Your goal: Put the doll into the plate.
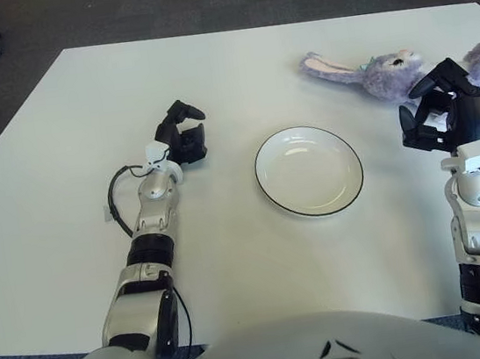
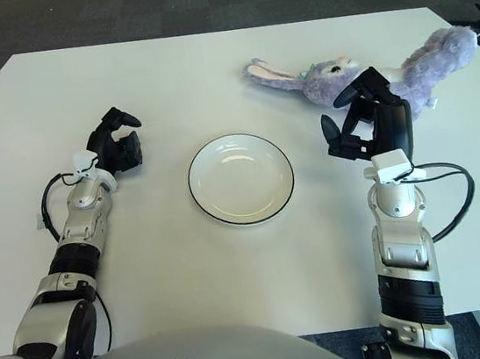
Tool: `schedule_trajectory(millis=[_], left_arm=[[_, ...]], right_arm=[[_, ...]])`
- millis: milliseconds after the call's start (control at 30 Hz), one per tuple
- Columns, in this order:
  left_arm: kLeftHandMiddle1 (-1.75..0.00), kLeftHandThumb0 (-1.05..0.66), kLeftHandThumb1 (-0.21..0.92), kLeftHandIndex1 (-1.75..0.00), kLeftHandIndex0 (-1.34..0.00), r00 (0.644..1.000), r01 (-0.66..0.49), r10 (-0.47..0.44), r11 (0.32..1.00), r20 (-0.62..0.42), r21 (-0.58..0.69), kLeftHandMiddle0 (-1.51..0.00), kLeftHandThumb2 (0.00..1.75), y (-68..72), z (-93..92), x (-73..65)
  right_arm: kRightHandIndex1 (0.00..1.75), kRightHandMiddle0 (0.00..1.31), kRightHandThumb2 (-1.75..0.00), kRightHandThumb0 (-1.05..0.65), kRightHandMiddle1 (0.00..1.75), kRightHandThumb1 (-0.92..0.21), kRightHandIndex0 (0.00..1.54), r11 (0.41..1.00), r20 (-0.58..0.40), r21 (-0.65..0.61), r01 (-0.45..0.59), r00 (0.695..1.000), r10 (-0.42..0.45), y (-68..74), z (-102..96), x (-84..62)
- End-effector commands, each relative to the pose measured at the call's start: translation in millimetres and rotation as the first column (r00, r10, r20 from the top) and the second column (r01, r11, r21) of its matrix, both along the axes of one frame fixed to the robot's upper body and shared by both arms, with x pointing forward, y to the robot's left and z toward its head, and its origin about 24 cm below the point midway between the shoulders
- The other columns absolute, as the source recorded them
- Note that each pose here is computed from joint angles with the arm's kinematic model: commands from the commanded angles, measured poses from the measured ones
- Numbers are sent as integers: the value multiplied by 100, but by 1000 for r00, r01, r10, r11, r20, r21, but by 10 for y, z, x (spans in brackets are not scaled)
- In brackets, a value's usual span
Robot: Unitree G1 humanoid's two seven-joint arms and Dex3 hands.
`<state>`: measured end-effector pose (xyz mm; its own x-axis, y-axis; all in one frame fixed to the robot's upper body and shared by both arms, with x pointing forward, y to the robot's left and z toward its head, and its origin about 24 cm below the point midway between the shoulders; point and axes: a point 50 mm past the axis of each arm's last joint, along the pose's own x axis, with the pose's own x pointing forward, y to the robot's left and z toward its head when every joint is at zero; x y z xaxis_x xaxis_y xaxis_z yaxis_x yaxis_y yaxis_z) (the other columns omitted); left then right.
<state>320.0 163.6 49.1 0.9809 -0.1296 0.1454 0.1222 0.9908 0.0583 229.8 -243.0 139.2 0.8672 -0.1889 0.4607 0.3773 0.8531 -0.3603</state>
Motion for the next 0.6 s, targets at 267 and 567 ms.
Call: schedule_trajectory(millis=[267,567], left_arm=[[-175,-43,49,-175,-48,995,-20,20,1000,-100,2,-120,110,7,-233,-96],[-175,-42,50,-175,-47,995,-13,13,1000,-101,1,-119,109,-16,-238,-91]], right_arm=[[175,51,-115,-44,175,-45,97,1000,1,14,-13,1000,13,61,257,-140],[175,51,-115,-44,175,-44,87,988,77,-94,119,991,-112,43,351,-172]])
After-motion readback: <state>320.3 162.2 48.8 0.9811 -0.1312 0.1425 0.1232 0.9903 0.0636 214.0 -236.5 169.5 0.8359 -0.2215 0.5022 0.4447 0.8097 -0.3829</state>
